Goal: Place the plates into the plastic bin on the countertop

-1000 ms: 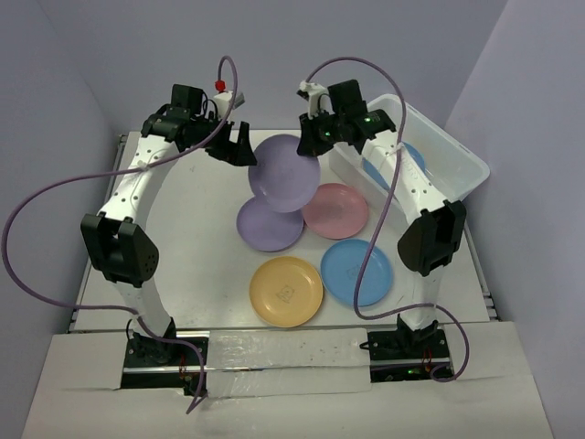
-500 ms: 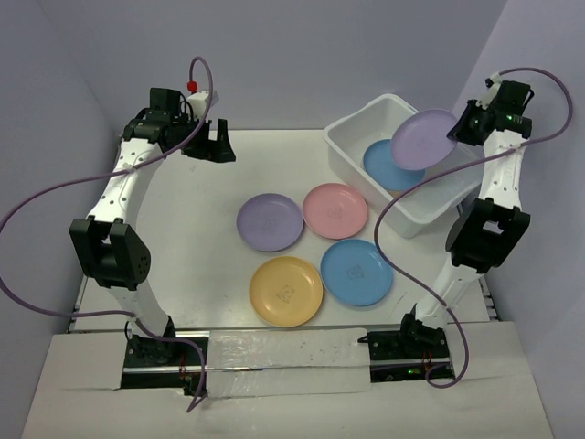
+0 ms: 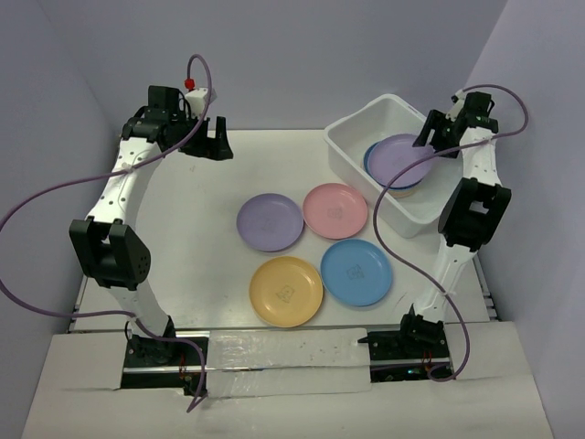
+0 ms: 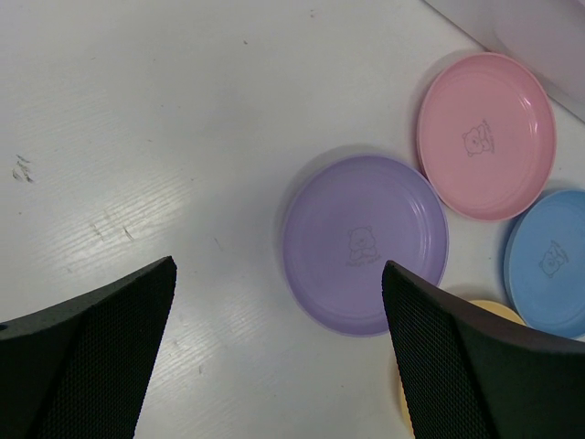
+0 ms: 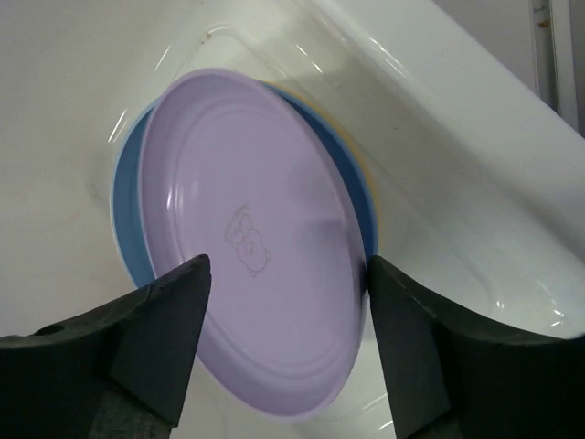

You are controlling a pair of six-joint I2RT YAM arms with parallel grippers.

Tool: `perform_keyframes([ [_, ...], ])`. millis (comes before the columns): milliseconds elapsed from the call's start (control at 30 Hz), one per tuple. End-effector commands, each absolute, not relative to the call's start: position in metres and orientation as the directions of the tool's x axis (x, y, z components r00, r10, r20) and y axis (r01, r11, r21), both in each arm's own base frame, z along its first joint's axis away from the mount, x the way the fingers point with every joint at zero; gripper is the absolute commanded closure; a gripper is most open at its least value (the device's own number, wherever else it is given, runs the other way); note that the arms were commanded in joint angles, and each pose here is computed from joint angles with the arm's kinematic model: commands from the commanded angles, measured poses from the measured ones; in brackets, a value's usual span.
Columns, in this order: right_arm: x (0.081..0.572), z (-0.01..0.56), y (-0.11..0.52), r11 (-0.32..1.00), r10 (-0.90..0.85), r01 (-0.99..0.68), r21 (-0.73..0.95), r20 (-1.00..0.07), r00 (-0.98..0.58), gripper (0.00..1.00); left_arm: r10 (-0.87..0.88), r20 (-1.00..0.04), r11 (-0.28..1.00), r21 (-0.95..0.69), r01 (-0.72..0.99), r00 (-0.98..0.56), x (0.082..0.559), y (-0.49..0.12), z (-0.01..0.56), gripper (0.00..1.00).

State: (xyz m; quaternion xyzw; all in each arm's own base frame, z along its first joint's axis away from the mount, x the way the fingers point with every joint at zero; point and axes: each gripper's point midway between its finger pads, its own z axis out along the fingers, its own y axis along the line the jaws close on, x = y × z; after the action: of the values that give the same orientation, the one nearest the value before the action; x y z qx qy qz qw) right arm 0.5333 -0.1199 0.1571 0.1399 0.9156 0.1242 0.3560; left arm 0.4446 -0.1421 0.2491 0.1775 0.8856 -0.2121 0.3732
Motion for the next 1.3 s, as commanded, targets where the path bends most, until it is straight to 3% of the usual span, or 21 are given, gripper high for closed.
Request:
perform_keyframes([
  [0,0.547,0.208,-0.112,0.946,0.299,0.1,0.308,-0.712,-0.635,0.05,0.15,-0.762,0.862,-0.211,0.461,-0.63,0.446,-0.135,0.263,0.01],
  [133,0.544,0.249,-0.078,0.959,0.216,-0.019,0.284,-0.771,-0.599,0.04,0.15,-0.759,0.859,-0.217,0.463,-0.634,0.443,-0.135,0.259,0.01],
  [233,0.53,0.284,-0.006,0.948,-0.019,-0.275,0.162,-0.831,-0.556,0.04,0.157,-0.76,0.844,-0.229,0.486,-0.631,0.442,-0.138,0.258,0.01],
  [367,0.494,0.291,0.113,0.783,-0.266,-0.613,0.101,-0.837,-0.478,0.03,0.195,-0.761,0.789,-0.253,0.56,-0.619,0.433,-0.143,0.259,0.01],
  [500,0.473,0.264,0.184,0.65,-0.419,-0.755,0.091,-0.786,-0.455,0.1,0.22,-0.76,0.733,-0.286,0.618,-0.612,0.419,-0.15,0.261,0.01],
  [600,0.466,0.234,0.234,0.571,-0.49,-0.813,0.114,-0.747,-0.449,0.16,0.216,-0.761,0.719,-0.301,0.627,-0.612,0.412,-0.152,0.258,0.01],
  [867,0.453,0.151,0.29,0.482,-0.607,-0.863,0.153,-0.652,-0.455,0.31,0.195,-0.76,0.725,-0.314,0.613,-0.62,0.408,-0.146,0.257,0.01],
  [1267,0.448,0.075,0.315,0.482,-0.639,-0.847,0.222,-0.573,-0.514,0.37,0.169,-0.75,0.77,-0.305,0.56,-0.64,0.403,-0.132,0.249,0.01],
])
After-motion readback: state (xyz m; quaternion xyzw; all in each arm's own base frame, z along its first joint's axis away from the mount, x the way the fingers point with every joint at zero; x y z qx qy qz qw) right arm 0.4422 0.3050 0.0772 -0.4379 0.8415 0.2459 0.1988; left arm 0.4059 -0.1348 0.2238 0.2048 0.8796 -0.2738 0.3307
